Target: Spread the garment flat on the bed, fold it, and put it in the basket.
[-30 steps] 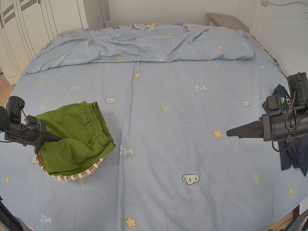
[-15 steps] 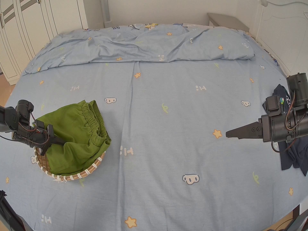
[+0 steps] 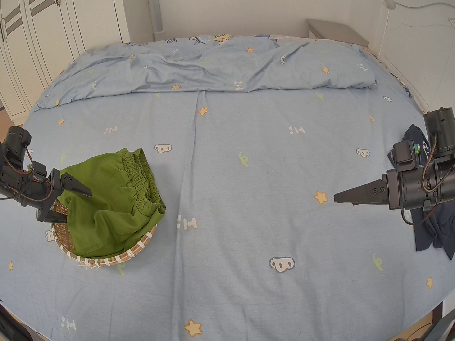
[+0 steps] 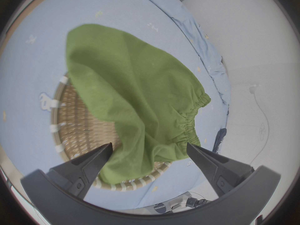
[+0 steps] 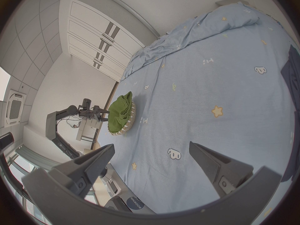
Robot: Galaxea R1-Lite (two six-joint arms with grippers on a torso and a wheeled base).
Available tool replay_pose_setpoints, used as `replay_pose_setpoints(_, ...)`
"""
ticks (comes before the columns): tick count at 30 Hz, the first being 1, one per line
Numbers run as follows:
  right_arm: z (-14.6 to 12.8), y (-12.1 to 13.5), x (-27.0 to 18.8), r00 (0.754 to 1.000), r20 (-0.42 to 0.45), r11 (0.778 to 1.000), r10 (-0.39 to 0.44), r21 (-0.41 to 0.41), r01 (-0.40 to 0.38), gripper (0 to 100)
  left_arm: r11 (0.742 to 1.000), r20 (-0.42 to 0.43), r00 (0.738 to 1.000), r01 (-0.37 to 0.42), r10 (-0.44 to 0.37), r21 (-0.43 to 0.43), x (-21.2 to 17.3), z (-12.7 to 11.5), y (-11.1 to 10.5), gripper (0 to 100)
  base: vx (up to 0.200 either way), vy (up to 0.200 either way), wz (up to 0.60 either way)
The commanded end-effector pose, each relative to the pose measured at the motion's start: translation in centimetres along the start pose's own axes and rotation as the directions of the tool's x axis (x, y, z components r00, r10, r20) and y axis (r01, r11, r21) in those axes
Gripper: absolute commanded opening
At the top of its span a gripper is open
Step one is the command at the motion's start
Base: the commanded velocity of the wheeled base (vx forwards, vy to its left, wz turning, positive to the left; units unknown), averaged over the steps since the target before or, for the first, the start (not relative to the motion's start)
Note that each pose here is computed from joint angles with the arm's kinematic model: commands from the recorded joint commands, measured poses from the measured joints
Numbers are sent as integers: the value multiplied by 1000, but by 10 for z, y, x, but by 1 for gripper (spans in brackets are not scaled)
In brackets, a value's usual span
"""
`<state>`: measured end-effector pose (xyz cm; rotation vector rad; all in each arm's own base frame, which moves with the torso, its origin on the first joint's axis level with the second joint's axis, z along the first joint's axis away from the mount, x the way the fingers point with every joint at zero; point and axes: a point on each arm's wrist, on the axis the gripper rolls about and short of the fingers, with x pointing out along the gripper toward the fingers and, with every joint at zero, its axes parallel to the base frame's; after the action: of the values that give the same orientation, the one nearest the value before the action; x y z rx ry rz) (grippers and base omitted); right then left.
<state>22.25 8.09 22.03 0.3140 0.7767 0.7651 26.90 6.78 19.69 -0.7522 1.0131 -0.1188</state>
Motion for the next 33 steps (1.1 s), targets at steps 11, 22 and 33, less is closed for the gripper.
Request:
replay_pose_setpoints(11,-49,31,-62,973,171,982,-153,-81,169,100,960,161,972,126,-169,251,-124,-137,-76,100,0,0,0)
replay_pose_setpoints(22,-171,30,-116,921,330,963,-205,-100,250,100,955,198,955,169,-219,243,-152,-245,-21,100,0,0,0)
replay_pose_setpoints(33,-222,33,-139,875,399,945,-275,-54,321,100,973,271,943,150,-195,178,-147,-304,21,100,0,0,0)
